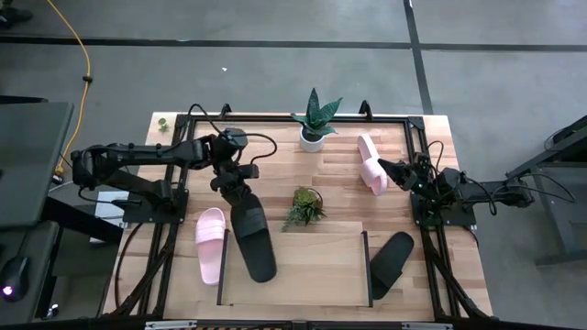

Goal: Pick and place slides into the shelf
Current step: Put the top black slide on the shelf

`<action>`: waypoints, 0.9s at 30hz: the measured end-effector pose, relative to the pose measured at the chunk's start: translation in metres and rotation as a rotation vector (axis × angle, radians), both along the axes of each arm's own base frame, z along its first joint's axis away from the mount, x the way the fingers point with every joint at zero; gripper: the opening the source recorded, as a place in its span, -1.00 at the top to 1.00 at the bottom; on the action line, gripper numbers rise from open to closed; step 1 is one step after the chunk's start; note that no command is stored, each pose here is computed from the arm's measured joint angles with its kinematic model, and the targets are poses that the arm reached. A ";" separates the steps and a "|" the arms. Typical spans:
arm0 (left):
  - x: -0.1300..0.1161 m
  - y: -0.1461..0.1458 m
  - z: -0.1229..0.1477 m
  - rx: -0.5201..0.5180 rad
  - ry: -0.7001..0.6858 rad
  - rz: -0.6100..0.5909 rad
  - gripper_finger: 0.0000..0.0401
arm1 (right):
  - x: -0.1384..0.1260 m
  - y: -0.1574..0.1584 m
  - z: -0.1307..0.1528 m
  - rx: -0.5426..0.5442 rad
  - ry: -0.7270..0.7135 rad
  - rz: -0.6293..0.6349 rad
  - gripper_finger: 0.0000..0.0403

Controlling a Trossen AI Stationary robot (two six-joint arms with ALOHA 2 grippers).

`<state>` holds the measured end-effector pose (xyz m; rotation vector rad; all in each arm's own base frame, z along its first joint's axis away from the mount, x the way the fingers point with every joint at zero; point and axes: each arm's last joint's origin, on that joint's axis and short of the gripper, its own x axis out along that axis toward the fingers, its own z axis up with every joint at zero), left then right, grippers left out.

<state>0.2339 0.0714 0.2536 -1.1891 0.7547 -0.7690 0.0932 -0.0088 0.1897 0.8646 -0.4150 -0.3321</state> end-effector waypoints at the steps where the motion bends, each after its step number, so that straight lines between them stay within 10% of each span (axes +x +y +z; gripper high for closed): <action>1: 0.000 -0.001 0.000 0.003 -0.005 -0.006 1.00 | 0.000 0.000 0.000 0.000 0.000 0.000 1.00; 27: 0.022 -0.041 -0.021 -0.006 0.087 -0.158 1.00 | 0.000 0.000 -0.001 -0.004 0.017 0.002 1.00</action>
